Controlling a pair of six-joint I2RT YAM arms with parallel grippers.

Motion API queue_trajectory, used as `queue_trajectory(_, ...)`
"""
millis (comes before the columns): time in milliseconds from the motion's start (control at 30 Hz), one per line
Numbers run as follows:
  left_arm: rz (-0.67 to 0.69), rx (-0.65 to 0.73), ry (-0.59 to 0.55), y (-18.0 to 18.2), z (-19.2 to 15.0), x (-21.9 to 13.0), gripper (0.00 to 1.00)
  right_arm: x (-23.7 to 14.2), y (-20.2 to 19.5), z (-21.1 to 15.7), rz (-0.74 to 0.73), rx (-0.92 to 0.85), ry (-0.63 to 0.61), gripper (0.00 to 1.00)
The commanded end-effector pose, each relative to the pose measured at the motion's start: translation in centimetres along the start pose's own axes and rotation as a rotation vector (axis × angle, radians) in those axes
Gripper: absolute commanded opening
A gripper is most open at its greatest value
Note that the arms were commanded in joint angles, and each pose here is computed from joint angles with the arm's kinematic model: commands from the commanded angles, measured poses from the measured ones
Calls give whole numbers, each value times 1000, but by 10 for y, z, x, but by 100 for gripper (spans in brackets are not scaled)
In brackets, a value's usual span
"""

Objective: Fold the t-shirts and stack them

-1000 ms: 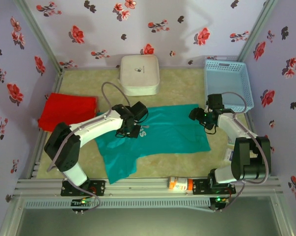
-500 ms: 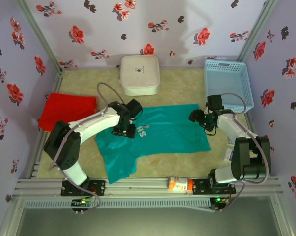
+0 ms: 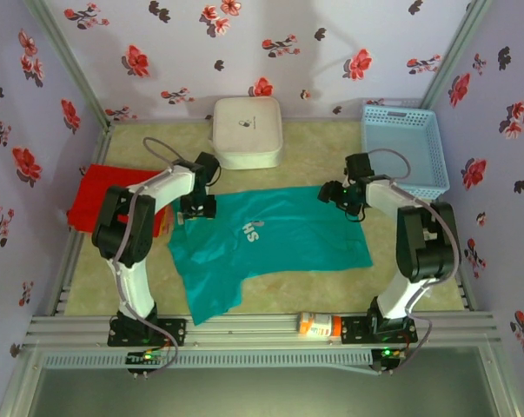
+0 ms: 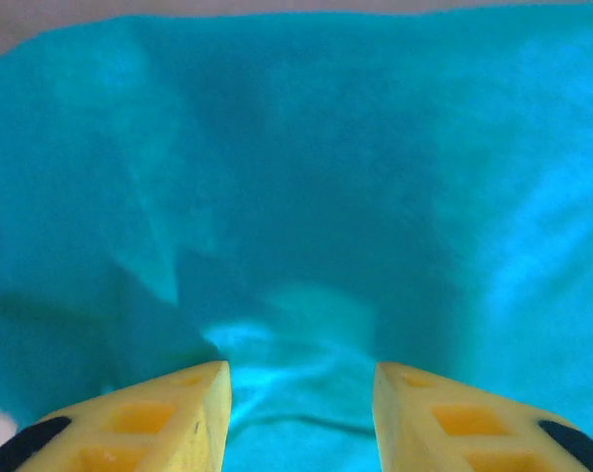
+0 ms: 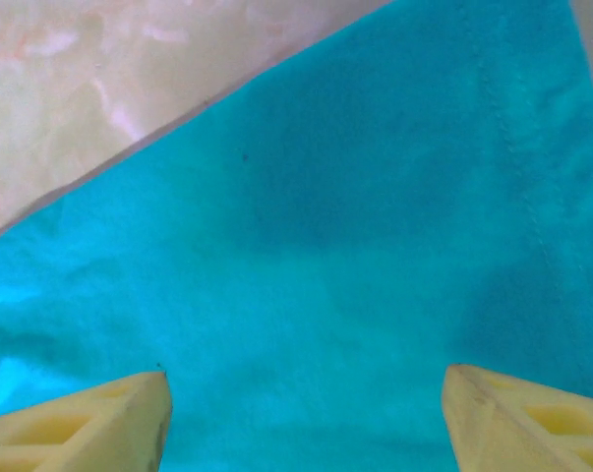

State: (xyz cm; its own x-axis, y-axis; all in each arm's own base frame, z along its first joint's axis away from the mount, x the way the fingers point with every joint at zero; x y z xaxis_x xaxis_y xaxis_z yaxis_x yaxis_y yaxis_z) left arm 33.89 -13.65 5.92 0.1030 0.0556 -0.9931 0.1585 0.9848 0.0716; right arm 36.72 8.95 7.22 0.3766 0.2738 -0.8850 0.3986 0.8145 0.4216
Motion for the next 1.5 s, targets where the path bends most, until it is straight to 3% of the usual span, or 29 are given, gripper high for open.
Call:
queue_trajectory(0, 2, 25, -14, 2, 18, 5, 41, 10, -3, 14, -56, 14, -28, 73)
queue_trajectory(267, -3, 49, -20, -2, 49, 15, 39, 15, -32, 36, -226, 47, -42, 71)
queue_trajectory(467, 1, 92, -28, -1, 75, 19, 37, 12, -33, 45, -214, 47, -51, 70)
queue_trajectory(667, 10, 103, -69, 0, 91, -2, 37, 3, -18, 49, -141, 13, -69, 70)
queue_trajectory(767, 9, 85, -63, 3, 79, -25, 41, -12, -7, 46, -95, -12, -79, 71)
queue_trajectory(900, -38, 41, -135, 6, 58, -67, 47, -42, 7, 37, -49, -25, -102, 76)
queue_trajectory(1067, -113, -9, -208, 9, 12, -112, 52, -82, 5, 13, -44, 6, -104, 79)
queue_trajectory(1167, -145, -37, -210, 12, -23, -116, 58, -97, -11, -9, -63, 26, -119, 88)
queue_trajectory(1367, -230, -125, -191, 16, -95, -113, 68, -114, -44, -52, -76, 113, -118, 88)
queue_trajectory(1467, -253, -169, -152, 16, -123, -111, 69, -121, -51, -70, -71, 117, -74, 95)
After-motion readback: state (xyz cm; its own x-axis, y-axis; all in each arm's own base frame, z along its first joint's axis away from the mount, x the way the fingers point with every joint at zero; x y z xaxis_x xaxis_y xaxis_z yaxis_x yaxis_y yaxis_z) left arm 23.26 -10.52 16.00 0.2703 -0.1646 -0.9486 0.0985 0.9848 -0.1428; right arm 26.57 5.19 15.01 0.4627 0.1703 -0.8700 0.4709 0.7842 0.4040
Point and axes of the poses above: each hand's point on the last joint's axis, 136 mm out from that joint toward the fingers, its own x axis out along the fingers, its own y axis along the line the jaws close on, z = x × y, the point moved 3 cm from there along -x, back along the fingers, and after that the axes turned 10 degrees about x, right-handed, at the moved point
